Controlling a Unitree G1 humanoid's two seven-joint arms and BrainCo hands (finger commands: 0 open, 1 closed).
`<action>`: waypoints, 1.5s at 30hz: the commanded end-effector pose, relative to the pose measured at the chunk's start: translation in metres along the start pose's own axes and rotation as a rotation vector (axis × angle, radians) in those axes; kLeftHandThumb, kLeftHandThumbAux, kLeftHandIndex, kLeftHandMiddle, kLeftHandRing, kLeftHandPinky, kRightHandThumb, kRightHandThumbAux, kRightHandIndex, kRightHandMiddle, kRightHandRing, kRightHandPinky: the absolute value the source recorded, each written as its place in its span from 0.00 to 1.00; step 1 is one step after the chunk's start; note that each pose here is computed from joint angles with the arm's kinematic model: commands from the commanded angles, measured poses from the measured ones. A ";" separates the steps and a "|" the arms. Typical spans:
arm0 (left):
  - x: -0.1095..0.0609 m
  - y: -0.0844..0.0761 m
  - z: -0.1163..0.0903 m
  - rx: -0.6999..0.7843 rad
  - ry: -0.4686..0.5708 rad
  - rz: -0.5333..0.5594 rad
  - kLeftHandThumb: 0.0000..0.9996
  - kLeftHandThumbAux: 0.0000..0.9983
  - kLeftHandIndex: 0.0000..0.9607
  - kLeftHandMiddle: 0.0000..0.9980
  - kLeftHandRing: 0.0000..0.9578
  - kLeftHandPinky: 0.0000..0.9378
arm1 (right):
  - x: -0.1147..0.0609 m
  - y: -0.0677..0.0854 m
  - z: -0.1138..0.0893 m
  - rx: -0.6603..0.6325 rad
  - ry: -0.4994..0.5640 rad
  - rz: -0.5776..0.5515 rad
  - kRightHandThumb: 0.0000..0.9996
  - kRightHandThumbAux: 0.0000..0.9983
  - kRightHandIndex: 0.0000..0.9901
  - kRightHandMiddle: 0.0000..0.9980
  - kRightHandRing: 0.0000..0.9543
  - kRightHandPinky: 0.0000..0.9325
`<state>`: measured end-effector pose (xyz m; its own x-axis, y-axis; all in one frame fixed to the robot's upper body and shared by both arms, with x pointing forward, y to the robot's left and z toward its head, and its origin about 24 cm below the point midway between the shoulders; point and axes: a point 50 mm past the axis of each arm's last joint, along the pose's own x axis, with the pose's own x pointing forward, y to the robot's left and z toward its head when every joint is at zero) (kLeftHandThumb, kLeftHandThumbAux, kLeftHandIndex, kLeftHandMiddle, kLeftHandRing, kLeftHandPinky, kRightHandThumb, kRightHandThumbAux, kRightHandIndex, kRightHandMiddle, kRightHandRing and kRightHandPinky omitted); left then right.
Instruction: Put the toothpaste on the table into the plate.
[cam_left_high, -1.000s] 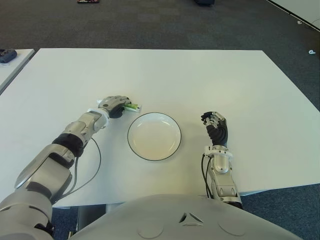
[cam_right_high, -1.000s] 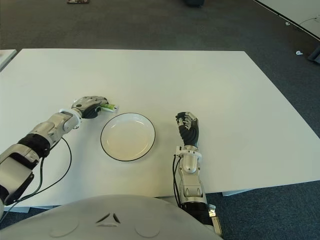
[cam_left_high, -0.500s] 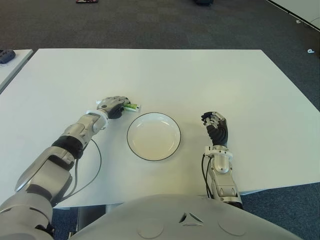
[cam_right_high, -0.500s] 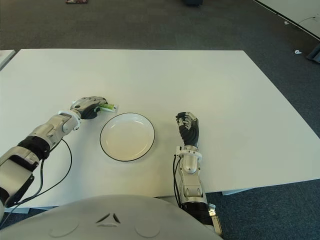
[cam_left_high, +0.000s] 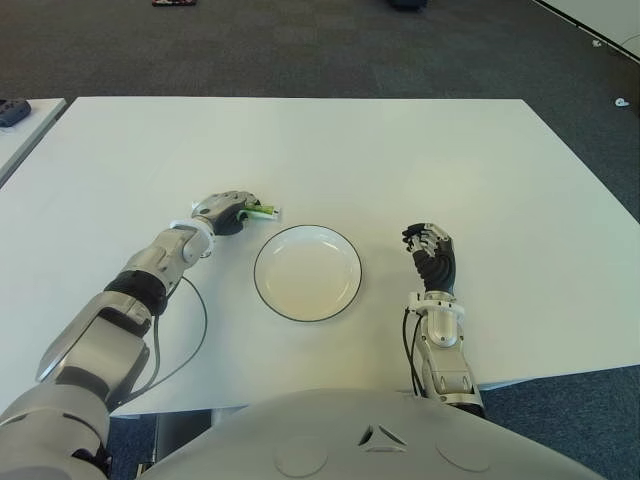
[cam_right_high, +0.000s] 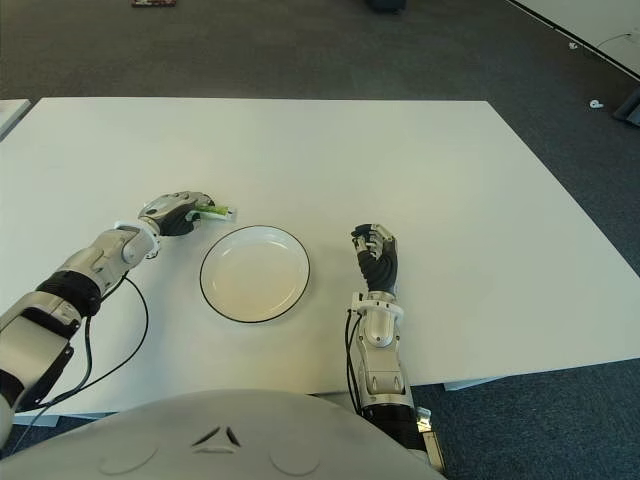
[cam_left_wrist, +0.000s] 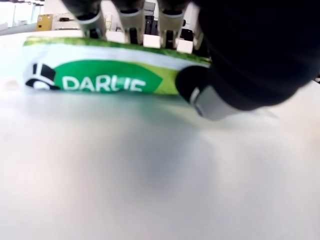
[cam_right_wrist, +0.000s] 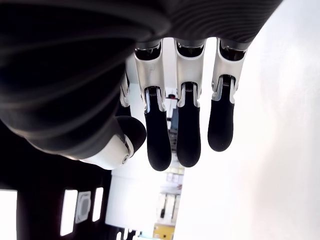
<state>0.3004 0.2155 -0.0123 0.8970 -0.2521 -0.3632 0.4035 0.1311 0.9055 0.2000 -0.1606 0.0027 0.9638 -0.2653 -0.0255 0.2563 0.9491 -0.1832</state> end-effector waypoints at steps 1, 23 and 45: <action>0.000 0.005 -0.005 -0.060 0.018 0.052 0.72 0.71 0.46 0.80 0.82 0.81 | 0.000 0.002 -0.002 0.003 0.002 0.000 0.70 0.73 0.43 0.49 0.49 0.52; -0.006 0.050 -0.007 -0.217 -0.038 0.293 0.72 0.71 0.46 0.83 0.86 0.84 | 0.000 0.003 -0.002 0.013 0.000 0.002 0.70 0.73 0.43 0.49 0.49 0.50; -0.026 0.083 0.007 -0.328 -0.130 0.498 0.73 0.70 0.46 0.85 0.88 0.88 | 0.001 0.004 -0.001 0.011 -0.014 0.012 0.70 0.73 0.43 0.49 0.48 0.49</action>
<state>0.3125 0.2250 0.0751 0.9677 -0.2071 0.1440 -0.0135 0.5276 0.8494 0.2006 -0.1595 0.0015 0.9652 -0.2612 -0.0142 0.2548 0.9509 -0.1756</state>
